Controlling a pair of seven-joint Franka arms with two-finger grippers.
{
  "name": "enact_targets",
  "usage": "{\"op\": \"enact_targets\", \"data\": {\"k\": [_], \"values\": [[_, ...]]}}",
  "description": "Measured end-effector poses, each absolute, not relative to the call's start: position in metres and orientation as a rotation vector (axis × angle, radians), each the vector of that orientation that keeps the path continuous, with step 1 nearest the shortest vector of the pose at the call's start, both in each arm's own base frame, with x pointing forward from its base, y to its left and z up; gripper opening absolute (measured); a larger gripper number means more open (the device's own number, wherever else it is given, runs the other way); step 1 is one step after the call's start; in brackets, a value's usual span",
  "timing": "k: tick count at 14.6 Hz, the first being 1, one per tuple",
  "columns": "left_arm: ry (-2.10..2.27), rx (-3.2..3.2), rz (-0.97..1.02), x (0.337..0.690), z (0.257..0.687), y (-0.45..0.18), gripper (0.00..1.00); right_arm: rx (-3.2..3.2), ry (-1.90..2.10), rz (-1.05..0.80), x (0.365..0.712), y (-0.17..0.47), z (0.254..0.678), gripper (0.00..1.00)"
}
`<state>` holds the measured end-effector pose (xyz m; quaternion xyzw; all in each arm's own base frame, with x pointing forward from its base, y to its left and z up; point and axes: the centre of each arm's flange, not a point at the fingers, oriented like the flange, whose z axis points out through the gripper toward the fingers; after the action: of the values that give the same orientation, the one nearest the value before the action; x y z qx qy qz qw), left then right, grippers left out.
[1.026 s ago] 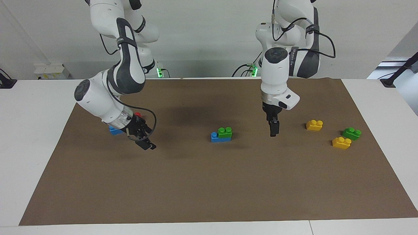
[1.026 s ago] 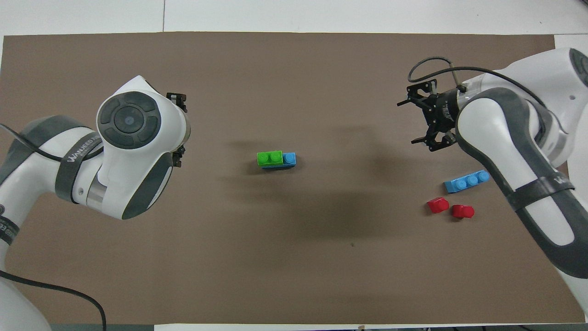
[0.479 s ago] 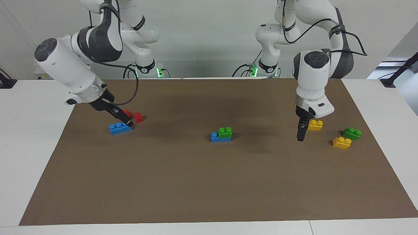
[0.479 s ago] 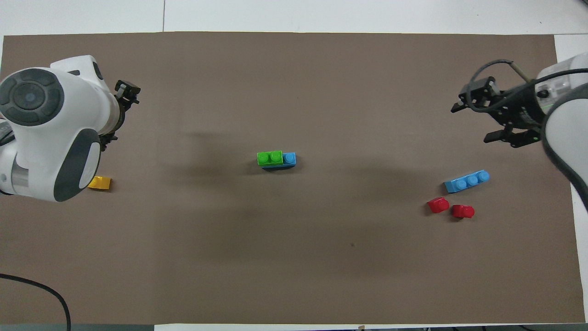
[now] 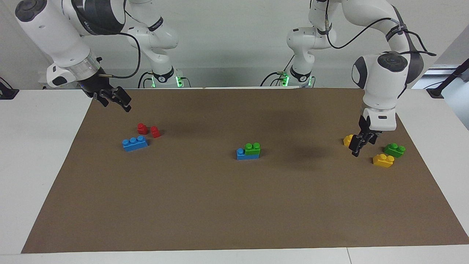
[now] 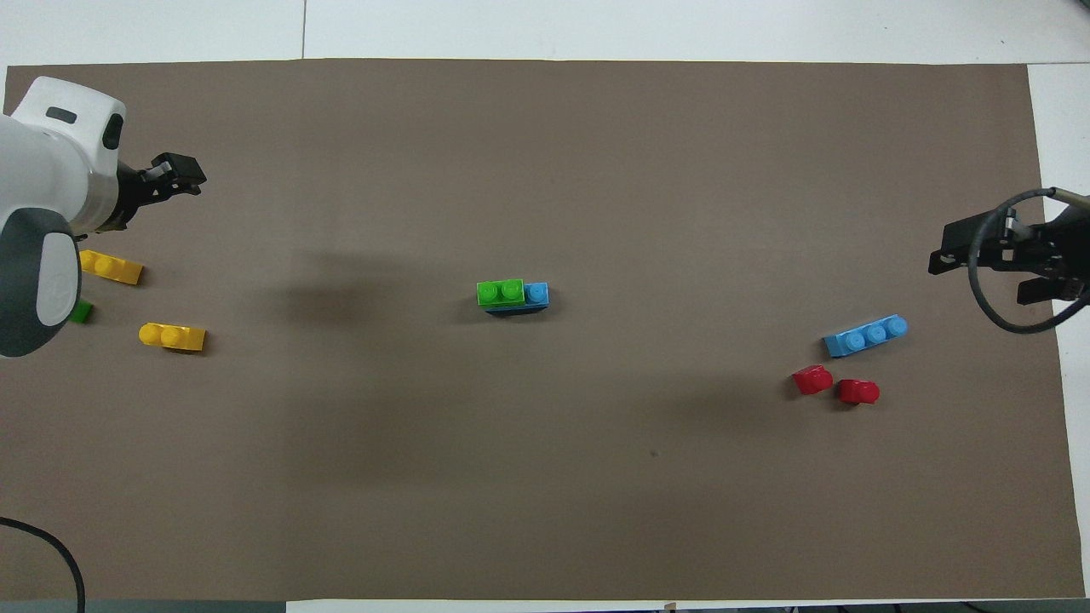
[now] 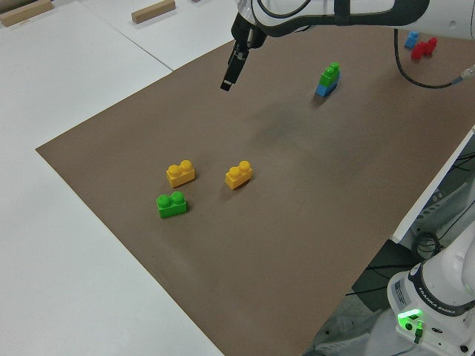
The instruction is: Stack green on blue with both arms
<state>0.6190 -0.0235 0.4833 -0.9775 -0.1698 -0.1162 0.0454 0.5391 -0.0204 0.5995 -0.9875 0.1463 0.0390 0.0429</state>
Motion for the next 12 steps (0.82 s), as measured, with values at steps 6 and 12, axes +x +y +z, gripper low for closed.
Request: {"op": "enact_targets", "data": {"k": [6,12], "values": [[-0.182,-3.091,-0.103,0.611,0.551,-0.012,1.00,-3.116,0.276,0.100,0.536,-0.012,0.615,1.00],[-0.121,-3.126,0.086,0.592,0.590,-0.016,1.00,-3.117,0.275,0.117,0.540,-0.012,0.609,1.00]]}}
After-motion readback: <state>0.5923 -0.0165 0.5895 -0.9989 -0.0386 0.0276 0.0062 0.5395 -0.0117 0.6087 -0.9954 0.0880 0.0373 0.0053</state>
